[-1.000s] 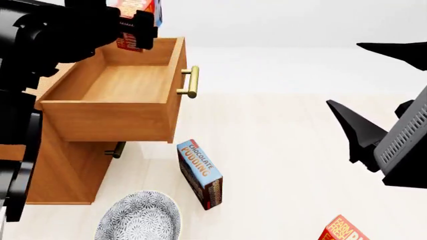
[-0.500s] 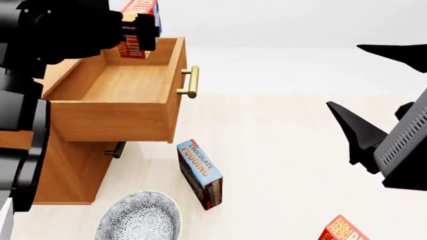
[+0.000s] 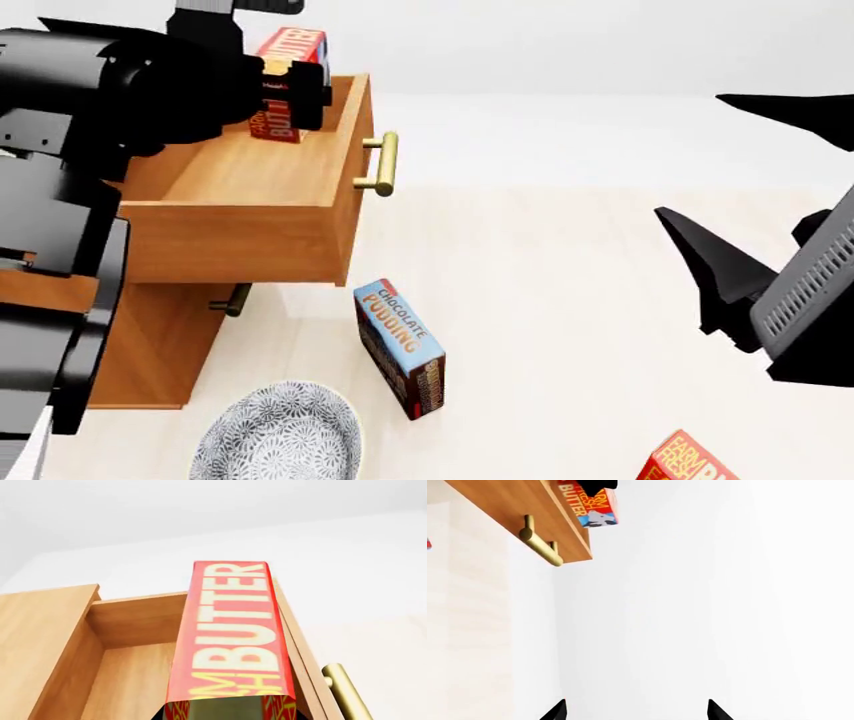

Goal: Put the butter at the front in the top drawer of the cabinet and close it.

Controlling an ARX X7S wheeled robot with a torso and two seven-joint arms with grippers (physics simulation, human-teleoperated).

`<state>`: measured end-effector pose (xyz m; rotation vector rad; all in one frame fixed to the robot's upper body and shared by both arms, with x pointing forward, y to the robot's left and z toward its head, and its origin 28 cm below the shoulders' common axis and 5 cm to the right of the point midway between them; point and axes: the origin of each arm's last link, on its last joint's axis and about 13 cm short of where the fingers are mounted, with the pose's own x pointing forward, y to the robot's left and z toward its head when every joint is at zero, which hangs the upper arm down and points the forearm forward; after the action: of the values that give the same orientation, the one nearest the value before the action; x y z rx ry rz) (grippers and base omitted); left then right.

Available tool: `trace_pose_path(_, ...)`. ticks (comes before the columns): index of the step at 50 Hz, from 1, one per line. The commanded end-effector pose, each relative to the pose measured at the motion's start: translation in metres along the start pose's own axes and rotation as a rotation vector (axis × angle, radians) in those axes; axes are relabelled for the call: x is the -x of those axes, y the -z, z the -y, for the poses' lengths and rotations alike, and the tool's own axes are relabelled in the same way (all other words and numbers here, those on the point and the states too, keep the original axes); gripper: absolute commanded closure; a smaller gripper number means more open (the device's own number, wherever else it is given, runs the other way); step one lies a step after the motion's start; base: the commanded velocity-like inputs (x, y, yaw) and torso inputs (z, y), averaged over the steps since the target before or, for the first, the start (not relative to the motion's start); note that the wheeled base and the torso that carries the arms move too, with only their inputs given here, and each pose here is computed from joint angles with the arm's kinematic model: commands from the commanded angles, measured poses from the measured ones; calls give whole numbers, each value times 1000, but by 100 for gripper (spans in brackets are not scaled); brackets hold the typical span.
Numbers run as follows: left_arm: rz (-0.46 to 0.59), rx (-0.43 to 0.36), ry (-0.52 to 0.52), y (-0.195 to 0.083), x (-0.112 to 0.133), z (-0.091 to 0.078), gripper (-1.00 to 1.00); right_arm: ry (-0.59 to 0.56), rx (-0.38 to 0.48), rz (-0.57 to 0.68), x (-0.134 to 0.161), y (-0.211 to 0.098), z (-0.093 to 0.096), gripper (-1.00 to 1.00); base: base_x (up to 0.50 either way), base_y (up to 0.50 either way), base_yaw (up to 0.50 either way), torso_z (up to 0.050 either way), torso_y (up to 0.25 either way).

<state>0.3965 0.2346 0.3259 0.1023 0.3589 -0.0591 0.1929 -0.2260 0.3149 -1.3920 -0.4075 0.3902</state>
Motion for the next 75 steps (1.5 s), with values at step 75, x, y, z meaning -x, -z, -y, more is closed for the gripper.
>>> trace_pose_path(75,-63,-34,-17,36,-13,2,100,-5,-3,1,-3,-1,-2,-100,0,0,0,1,1)
